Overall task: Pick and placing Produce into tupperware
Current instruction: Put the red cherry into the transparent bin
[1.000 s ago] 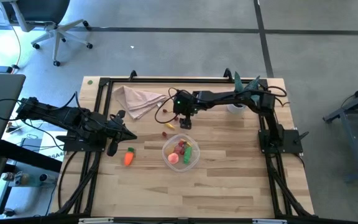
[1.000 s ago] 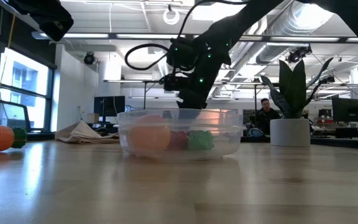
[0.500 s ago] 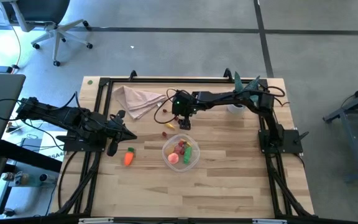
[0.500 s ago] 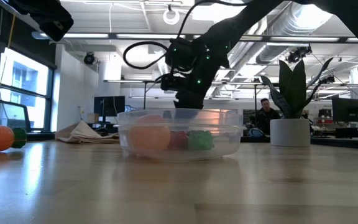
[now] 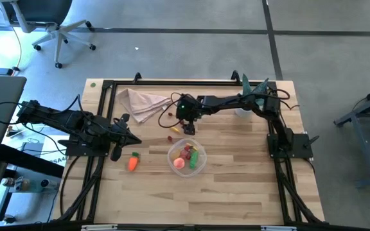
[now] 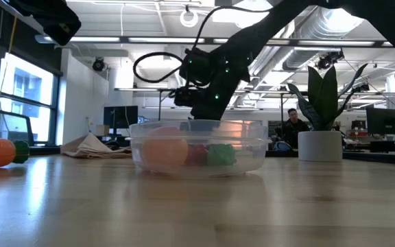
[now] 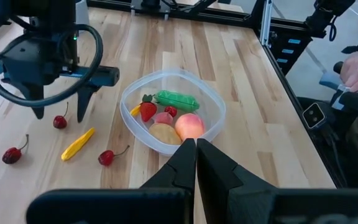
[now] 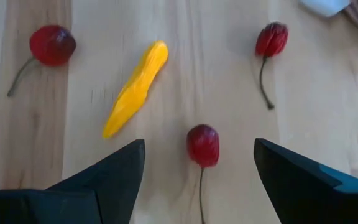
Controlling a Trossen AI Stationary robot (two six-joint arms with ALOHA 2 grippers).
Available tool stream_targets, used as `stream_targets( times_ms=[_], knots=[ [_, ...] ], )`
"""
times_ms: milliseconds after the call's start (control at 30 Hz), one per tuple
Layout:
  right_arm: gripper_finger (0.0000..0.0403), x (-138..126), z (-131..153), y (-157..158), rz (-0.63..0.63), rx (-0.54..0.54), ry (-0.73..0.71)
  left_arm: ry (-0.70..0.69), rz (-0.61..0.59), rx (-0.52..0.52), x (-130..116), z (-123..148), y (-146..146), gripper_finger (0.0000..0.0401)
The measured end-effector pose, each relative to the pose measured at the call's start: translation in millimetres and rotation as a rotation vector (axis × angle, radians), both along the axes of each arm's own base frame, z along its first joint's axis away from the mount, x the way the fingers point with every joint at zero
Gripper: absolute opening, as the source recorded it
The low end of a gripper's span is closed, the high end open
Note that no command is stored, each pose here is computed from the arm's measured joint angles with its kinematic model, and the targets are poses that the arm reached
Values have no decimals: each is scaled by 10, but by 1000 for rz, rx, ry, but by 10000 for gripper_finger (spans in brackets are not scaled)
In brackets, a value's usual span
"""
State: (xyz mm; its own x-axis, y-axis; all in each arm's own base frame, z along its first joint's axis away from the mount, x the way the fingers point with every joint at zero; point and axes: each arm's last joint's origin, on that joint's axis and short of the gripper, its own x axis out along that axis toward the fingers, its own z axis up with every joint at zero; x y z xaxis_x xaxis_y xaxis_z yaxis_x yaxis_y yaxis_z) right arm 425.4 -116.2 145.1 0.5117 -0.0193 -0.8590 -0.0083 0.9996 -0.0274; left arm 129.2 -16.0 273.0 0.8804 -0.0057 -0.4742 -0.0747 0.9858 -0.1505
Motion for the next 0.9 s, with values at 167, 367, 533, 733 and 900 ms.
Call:
stream_targets(
  times_ms=[167, 367, 533, 733, 900],
  knots=[
    [293, 11, -3, -3, 2, -5, -10, 0, 0, 0, 0, 1, 0, 5],
    [276, 29, -77, -8, 3, -1, -4, 0, 0, 0, 0, 0, 0, 5],
    [258, 35, -113, -9, -10, 10, 0, 0, 1, 0, 0, 0, 1, 5],
    [255, 35, -121, -9, -21, 17, 2, 0, 1, 0, 0, 1, 1, 5],
    [250, 35, -121, -11, -39, 28, 2, 0, 1, 0, 0, -1, 0, 5]
  ],
)
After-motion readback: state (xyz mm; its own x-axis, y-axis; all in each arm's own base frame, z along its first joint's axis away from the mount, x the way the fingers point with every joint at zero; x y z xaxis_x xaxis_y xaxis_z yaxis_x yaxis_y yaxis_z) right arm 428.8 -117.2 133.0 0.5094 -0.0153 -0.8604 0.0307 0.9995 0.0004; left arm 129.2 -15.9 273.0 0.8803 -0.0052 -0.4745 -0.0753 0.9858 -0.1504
